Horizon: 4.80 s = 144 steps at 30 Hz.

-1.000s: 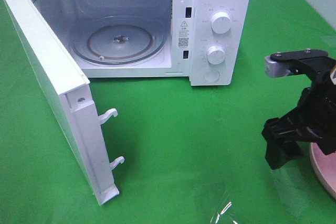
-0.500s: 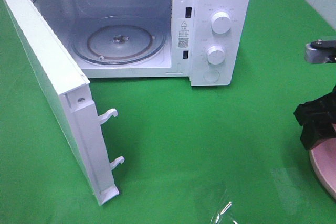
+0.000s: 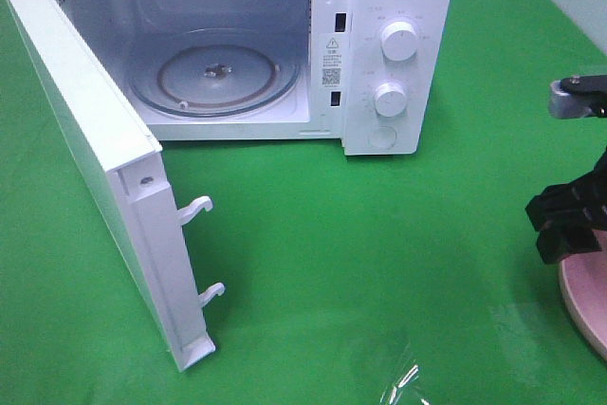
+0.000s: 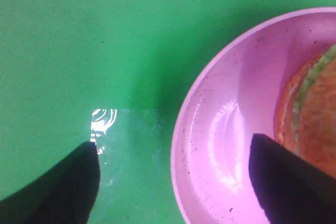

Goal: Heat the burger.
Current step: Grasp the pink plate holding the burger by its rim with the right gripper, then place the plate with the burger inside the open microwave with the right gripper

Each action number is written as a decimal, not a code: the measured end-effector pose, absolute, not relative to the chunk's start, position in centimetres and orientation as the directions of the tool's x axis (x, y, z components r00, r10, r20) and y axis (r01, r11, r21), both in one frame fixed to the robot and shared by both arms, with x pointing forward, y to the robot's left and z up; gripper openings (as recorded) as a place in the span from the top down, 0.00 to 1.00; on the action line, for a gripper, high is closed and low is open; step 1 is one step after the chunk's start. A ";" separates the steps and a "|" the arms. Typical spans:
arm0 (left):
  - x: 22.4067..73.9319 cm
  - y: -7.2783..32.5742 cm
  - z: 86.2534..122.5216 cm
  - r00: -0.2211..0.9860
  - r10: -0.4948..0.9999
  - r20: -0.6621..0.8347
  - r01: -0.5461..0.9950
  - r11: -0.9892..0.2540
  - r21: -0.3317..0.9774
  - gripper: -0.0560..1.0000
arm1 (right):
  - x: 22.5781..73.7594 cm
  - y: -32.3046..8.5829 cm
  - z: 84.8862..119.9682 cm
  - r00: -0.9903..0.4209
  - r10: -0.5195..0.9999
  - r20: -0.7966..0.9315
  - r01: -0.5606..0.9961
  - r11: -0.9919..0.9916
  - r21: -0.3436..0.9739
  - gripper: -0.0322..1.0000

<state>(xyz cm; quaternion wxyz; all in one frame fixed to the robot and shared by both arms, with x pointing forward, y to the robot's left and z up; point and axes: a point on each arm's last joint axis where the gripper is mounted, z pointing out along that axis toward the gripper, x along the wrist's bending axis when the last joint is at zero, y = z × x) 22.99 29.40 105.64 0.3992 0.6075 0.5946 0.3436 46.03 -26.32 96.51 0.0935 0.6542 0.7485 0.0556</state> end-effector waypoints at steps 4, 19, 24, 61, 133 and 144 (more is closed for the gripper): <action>23.0 29.4 105.6 0.057 0.997 -0.057 0.448 0.026 0.894 0.14 | 46.0 -26.4 94.0 -0.120 0.990 -0.075 0.982 0.130 0.135 0.24; 23.0 29.4 105.6 0.057 0.997 -0.057 0.448 0.026 0.894 0.14 | 47.6 -27.3 89.7 -0.059 0.994 -0.095 0.992 0.069 0.104 0.24; 23.0 29.4 105.6 0.057 0.997 -0.057 0.448 0.026 0.894 0.14 | 47.9 -27.3 88.9 -0.062 0.993 -0.101 0.993 0.071 0.095 0.24; 23.0 29.4 105.6 0.057 0.997 -0.057 0.448 0.026 0.894 0.14 | 48.0 -27.3 88.5 -0.012 0.995 -0.101 0.997 0.020 0.075 0.89; 23.0 29.4 105.6 0.057 0.997 -0.057 0.448 0.026 0.894 0.14 | 38.1 -16.9 95.5 -0.479 0.746 -0.463 0.839 0.544 0.010 0.95; 23.0 29.4 105.6 0.057 0.997 -0.057 0.448 0.026 0.894 0.14 | 35.6 -14.9 95.5 -0.587 0.661 -0.467 0.750 0.661 -0.007 0.95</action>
